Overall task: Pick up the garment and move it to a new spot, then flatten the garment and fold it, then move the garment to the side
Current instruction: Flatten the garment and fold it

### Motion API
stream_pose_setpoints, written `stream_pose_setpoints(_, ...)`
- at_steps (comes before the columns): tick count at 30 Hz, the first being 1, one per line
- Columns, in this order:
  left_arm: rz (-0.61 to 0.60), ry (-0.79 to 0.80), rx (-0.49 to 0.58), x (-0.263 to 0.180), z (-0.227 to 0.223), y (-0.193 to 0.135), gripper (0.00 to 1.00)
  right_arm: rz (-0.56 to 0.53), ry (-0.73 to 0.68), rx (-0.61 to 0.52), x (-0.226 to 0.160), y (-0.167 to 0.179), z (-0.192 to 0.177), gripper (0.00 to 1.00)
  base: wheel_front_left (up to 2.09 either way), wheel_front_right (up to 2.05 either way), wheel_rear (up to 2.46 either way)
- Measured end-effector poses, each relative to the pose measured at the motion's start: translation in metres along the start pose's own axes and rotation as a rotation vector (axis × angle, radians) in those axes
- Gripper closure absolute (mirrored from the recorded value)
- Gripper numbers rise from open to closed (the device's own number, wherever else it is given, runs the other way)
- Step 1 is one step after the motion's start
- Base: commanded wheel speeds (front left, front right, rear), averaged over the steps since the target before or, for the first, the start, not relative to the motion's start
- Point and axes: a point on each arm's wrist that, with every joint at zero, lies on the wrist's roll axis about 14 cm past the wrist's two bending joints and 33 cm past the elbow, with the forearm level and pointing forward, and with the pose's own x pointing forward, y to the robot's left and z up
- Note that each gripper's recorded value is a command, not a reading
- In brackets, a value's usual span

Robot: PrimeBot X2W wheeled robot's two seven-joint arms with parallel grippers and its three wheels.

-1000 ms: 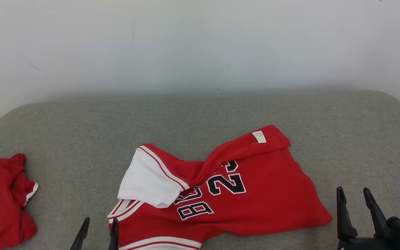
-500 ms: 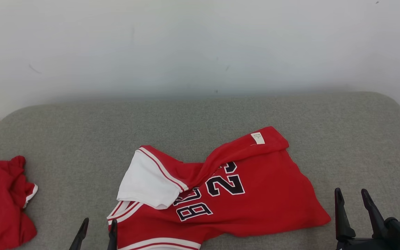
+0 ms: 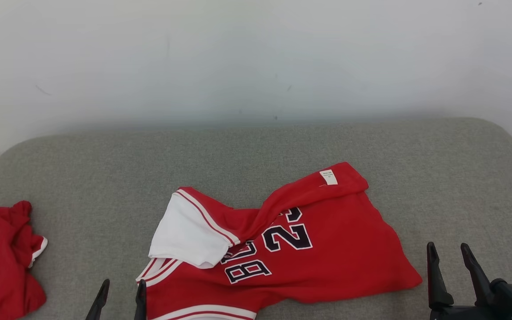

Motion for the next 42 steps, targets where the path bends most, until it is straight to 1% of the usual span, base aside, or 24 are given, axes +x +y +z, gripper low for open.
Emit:
stream_pose_setpoints(17, -0.003, 0.003, 0.002, -0.003, -0.001, -0.001, 0.00, -0.003, 0.005, -0.001, -0.001, -0.001, -0.001, 0.00, 0.00, 0.00, 0.00)
stream_pose_setpoints(21, -0.027, 0.040, -0.023, -0.007, -0.012, -0.007, 0.00, -0.007, 0.036, -0.002, -0.002, -0.003, -0.008, 0.00, 0.00, 0.00, 0.00)
stream_pose_setpoints(26, -0.069, 0.120, -0.059, -0.017, -0.036, -0.022, 0.00, -0.009, 0.076, -0.012, 0.002, -0.009, -0.017, 0.00, 0.00, 0.00, 0.00)
stream_pose_setpoints(30, -0.089, 0.219, -0.090, -0.035, -0.064, -0.034, 0.00, -0.015, 0.174, -0.029, 0.001, -0.018, -0.042, 0.00, 0.00, 0.00, 0.00)
stream_pose_setpoints(32, -0.097, 0.272, -0.110, -0.043, -0.078, -0.037, 0.00, -0.017, 0.198, -0.031, 0.004, -0.021, -0.048, 0.00, 0.00, 0.00, 0.00)
stream_pose_setpoints(33, -0.092, 0.319, -0.125, -0.050, -0.091, -0.037, 0.00, -0.020, 0.254, -0.036, 0.003, -0.025, -0.061, 0.00, 0.00, 0.00, 0.00)
stream_pose_setpoints(37, -0.085, 0.382, -0.156, -0.060, -0.108, -0.038, 0.00, -0.029, 0.321, -0.022, 0.002, -0.030, -0.079, 0.00, 0.00, 0.00, 0.00)
stream_pose_setpoints(42, -0.114, 0.441, -0.182, -0.070, -0.123, -0.049, 0.00, -0.026, 0.381, -0.012, 0.000, -0.029, -0.098, 0.00, 0.00, 0.00, 0.00)
